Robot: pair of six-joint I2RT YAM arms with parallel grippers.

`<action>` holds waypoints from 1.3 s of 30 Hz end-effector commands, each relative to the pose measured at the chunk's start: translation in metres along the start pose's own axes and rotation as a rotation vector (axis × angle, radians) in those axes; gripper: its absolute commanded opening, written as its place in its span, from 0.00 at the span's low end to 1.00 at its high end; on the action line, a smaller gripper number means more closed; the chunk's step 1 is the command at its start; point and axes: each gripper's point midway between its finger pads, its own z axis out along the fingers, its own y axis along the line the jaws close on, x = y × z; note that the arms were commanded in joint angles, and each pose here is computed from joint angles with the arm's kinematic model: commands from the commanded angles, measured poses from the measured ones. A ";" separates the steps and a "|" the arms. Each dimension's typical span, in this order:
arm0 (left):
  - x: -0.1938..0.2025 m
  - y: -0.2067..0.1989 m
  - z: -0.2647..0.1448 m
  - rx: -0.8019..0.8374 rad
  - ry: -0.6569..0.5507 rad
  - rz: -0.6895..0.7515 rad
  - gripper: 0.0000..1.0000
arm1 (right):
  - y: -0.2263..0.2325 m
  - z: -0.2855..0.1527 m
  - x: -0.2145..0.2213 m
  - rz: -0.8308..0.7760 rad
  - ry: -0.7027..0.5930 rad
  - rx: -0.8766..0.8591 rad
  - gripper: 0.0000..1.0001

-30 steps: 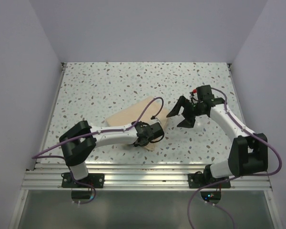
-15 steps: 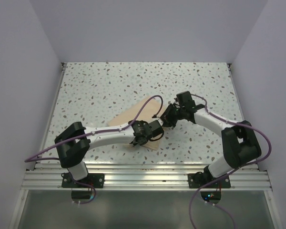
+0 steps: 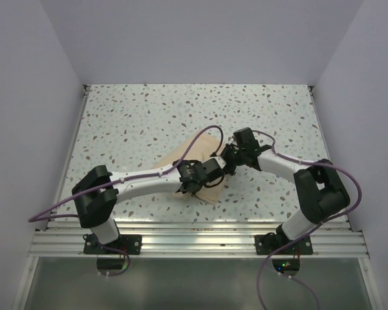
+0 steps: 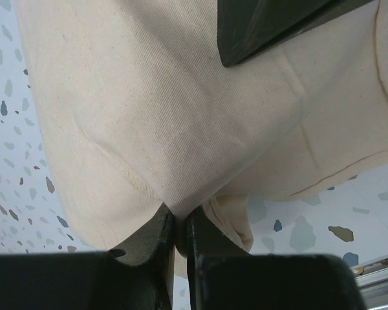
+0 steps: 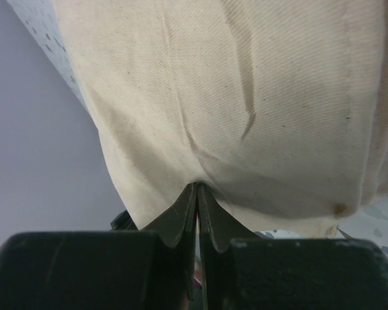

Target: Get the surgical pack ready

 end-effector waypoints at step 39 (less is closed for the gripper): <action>-0.056 -0.017 -0.037 0.235 -0.182 -0.029 0.00 | 0.052 0.007 0.008 -0.222 -0.013 -0.227 0.06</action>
